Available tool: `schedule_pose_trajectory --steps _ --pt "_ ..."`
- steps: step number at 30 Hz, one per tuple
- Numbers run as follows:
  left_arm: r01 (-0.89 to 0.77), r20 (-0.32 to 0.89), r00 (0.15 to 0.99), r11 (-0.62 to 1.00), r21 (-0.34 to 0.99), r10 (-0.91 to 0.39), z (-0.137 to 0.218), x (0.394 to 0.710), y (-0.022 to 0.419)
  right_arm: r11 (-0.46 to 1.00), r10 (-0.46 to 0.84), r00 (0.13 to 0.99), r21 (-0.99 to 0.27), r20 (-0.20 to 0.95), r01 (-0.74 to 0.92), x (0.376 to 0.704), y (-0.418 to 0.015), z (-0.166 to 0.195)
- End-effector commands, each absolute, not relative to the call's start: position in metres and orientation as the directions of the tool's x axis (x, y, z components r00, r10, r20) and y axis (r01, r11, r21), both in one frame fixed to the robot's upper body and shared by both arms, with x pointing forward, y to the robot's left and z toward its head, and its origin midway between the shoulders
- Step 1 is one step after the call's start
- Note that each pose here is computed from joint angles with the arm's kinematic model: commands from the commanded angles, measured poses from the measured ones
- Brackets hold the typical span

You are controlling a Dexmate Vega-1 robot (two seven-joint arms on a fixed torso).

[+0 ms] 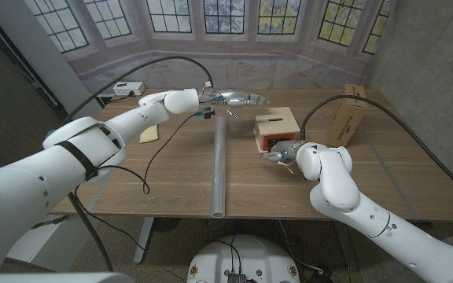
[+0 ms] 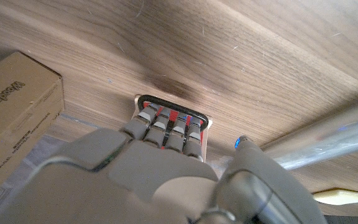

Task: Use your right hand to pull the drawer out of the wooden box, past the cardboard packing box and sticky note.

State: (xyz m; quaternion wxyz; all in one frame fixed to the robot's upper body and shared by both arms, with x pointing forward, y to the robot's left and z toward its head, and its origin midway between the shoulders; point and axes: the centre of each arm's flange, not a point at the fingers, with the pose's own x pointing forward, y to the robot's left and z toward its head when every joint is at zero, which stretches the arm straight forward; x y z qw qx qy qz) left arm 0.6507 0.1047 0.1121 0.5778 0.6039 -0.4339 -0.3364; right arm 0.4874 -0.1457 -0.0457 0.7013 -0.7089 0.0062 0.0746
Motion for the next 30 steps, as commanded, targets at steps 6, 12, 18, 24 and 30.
schedule_pose_trajectory --steps 6,12,18,24,30 --pt "-0.147 0.091 0.391 0.036 0.989 -0.916 0.1107 0.6482 0.1011 -0.051 0.110 0.986 -0.991 -0.126 -0.121 0.4797 -0.1425 -0.0420" --pt "-0.150 0.089 0.389 0.032 0.988 -0.917 0.1105 0.6482 0.1003 -0.058 0.121 0.984 -0.990 -0.133 -0.126 0.4788 -0.1410 -0.0408" --pt "-0.170 0.081 0.389 0.015 0.985 -0.918 0.1100 0.6473 0.0990 -0.059 0.123 0.984 -0.990 -0.131 -0.125 0.4776 -0.1404 -0.0387" --pt "-0.228 0.057 0.397 -0.039 0.973 -0.916 0.1073 0.6444 0.0965 -0.060 0.131 0.982 -0.990 -0.137 -0.130 0.4761 -0.1401 -0.0383" --pt "-0.247 0.042 0.402 -0.064 0.967 -0.914 0.1041 0.6427 0.0940 -0.054 0.131 0.981 -0.989 -0.143 -0.137 0.4739 -0.1420 -0.0393"
